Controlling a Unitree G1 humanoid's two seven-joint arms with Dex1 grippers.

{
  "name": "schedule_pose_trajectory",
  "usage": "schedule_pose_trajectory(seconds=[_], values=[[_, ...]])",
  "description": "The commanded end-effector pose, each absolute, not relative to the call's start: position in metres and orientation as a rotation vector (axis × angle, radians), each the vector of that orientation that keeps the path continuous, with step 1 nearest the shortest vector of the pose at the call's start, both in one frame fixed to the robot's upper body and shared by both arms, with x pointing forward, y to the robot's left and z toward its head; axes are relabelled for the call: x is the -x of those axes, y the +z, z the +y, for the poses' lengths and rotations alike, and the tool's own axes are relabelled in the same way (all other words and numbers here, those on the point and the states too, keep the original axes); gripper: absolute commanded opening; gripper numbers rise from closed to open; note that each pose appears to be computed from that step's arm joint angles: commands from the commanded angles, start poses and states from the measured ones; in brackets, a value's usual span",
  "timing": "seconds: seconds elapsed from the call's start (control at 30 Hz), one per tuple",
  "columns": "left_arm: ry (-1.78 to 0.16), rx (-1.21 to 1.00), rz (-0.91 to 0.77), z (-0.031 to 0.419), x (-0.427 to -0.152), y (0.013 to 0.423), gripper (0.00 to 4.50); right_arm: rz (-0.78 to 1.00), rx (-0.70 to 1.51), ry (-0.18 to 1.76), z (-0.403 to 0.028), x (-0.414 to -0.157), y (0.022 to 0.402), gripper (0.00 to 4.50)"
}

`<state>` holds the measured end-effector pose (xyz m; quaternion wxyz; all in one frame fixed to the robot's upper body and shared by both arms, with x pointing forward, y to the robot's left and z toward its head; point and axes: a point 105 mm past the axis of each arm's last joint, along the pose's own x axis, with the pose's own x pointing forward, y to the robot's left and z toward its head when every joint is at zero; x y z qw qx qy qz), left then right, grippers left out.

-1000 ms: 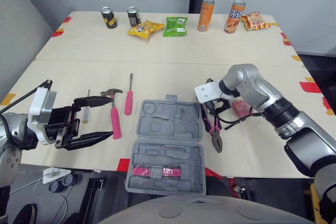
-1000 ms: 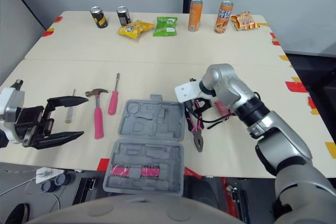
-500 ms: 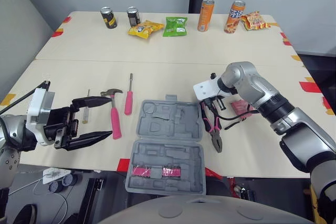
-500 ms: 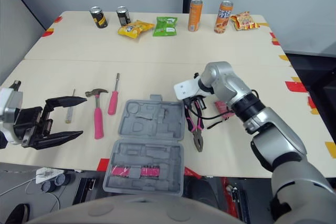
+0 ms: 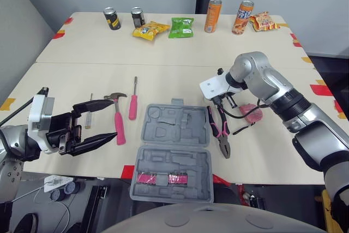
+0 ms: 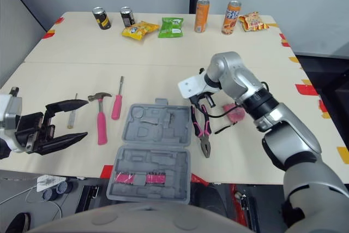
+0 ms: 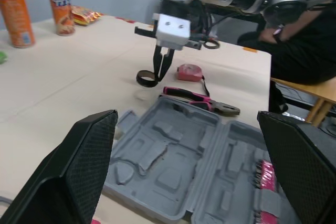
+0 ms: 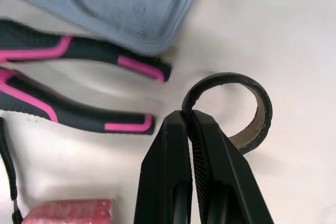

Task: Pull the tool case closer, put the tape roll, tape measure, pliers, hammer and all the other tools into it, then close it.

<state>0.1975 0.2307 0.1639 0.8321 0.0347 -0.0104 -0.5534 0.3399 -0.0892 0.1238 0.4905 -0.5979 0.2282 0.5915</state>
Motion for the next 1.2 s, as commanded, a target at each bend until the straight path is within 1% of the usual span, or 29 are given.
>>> schedule_pose_trajectory(seconds=[0.03,0.1,0.23,0.43,0.77,0.93,1.2], values=[[-1.115,-0.093,-0.06,0.234,-0.196,0.168,4.5,0.472,1.492,1.502,-0.059,-0.329,0.144,0.02],[-1.099,-0.088,-0.061,0.234,-0.196,0.167,4.5,0.441,1.488,1.516,-0.047,-0.327,0.148,0.02],[-1.034,-0.081,-0.064,0.239,-0.193,0.164,4.5,0.351,1.491,1.599,-0.002,-0.314,0.146,0.02],[-0.987,-0.088,-0.032,0.25,-0.187,0.159,4.5,0.311,1.493,1.669,0.031,-0.302,0.137,0.02],[-0.959,-0.088,-0.002,0.258,-0.186,0.156,4.5,0.282,1.512,1.71,0.064,-0.296,0.12,0.02],[-0.947,-0.087,0.018,0.263,-0.184,0.152,4.5,0.285,1.524,1.686,0.07,-0.303,0.108,0.02],[-0.904,-0.047,0.02,0.277,-0.18,0.148,4.5,0.28,1.51,1.672,0.078,-0.308,0.094,0.02]])
